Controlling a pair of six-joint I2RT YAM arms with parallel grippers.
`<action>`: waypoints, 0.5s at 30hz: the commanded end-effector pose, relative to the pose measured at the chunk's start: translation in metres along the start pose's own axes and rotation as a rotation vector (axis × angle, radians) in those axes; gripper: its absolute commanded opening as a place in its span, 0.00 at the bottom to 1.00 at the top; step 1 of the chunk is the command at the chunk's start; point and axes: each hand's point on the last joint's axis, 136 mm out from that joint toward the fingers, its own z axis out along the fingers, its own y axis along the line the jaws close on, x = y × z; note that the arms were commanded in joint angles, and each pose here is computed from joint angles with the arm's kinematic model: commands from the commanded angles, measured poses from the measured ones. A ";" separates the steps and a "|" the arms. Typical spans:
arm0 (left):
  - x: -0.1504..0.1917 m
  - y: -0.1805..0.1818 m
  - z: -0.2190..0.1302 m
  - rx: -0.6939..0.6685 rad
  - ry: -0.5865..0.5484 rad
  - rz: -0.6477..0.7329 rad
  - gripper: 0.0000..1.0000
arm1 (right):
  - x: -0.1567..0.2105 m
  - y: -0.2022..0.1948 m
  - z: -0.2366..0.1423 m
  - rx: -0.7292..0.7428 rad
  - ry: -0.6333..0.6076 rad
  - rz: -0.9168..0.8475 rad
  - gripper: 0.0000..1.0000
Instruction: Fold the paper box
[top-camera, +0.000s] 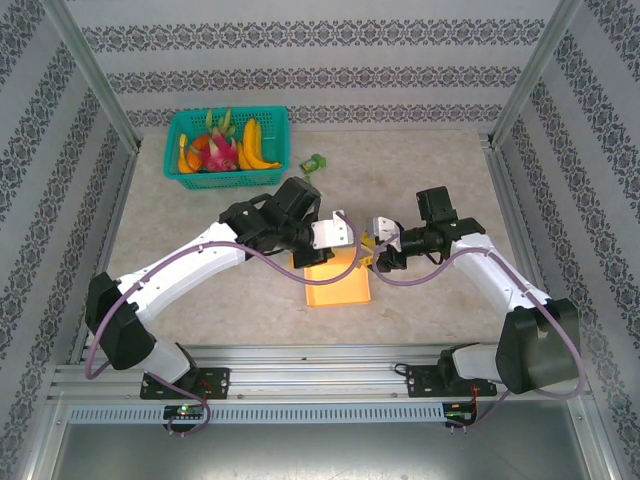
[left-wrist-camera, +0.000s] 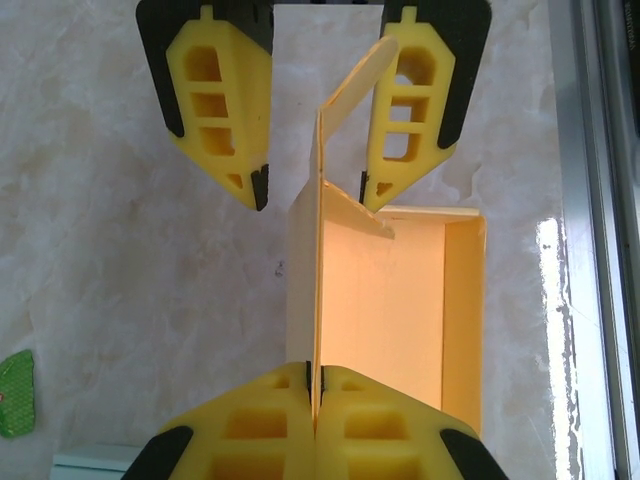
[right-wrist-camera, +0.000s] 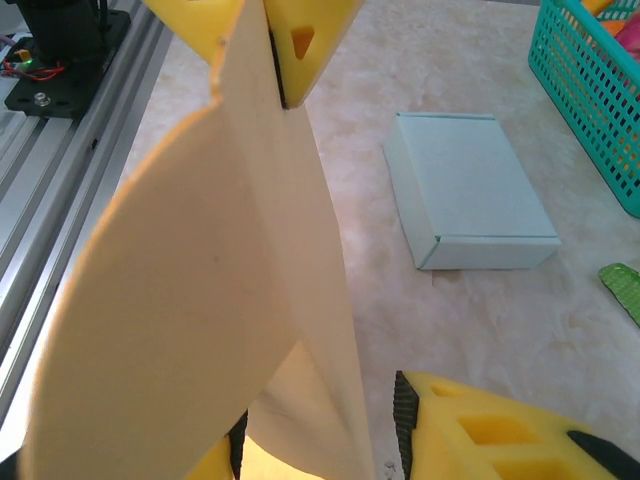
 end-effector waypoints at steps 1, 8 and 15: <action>-0.023 -0.012 -0.005 0.022 -0.076 0.037 0.00 | -0.014 0.007 0.003 -0.049 -0.066 -0.037 0.41; -0.030 -0.017 -0.001 0.008 -0.069 0.061 0.00 | -0.014 0.008 0.005 -0.055 -0.060 -0.054 0.27; -0.034 -0.005 -0.009 -0.097 -0.129 -0.005 0.00 | -0.013 0.007 0.004 -0.038 -0.049 -0.079 0.00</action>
